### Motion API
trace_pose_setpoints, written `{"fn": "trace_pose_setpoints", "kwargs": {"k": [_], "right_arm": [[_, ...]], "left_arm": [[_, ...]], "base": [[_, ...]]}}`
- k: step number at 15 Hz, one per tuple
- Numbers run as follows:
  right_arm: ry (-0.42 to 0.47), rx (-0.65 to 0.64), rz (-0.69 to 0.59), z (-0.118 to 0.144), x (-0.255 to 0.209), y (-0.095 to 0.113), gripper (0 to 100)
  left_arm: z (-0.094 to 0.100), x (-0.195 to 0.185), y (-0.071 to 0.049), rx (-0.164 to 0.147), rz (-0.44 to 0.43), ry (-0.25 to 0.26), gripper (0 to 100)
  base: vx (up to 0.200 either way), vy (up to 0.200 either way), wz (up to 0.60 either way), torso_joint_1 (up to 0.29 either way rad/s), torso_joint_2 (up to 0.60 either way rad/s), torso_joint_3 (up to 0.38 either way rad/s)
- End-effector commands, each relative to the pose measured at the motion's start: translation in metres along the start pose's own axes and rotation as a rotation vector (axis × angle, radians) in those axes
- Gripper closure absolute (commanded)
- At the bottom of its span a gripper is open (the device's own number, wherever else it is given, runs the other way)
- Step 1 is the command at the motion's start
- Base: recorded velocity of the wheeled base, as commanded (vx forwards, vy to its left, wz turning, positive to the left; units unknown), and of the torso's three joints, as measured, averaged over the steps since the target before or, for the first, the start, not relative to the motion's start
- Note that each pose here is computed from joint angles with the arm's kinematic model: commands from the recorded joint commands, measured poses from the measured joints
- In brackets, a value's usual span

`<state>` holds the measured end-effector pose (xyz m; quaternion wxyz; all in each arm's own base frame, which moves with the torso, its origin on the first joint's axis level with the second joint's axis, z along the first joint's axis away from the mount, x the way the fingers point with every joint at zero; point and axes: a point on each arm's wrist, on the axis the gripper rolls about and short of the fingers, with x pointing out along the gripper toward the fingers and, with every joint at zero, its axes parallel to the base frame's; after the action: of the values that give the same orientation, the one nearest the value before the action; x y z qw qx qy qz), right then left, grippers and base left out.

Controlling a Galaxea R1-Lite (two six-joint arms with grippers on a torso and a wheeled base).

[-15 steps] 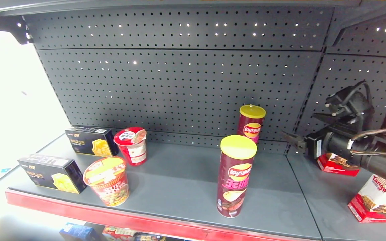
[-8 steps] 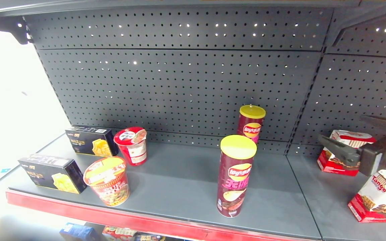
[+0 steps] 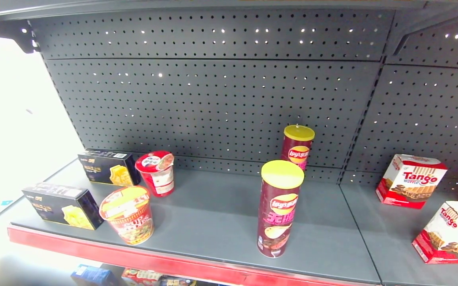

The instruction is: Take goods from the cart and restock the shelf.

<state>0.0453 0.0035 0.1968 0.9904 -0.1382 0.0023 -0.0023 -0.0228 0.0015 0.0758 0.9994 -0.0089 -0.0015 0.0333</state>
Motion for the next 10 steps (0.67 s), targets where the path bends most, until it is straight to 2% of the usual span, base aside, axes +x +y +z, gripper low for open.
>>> {"fn": "trace_pose_setpoints", "kwargs": {"k": [1,5,10], "right_arm": [[-0.049,0.034,-0.079,-0.025,-0.032,0.001,0],[-0.012,0.035,-0.114,-0.072,-0.046,0.012,0],[0.033,0.152,-0.088,-0.101,-0.054,0.02,0]], "left_arm": [[0.0,0.0,0.0,-0.001,0.001,-0.001,0],[0.0,0.0,0.0,-0.001,0.001,-0.001,0],[0.0,0.0,0.0,-0.001,0.001,-0.001,0]], "base": [[0.0,0.0,0.0,0.0,0.0,0.0],[0.0,0.0,0.0,0.0,0.0,0.0],[0.0,0.0,0.0,0.0,0.0,0.0]]}}
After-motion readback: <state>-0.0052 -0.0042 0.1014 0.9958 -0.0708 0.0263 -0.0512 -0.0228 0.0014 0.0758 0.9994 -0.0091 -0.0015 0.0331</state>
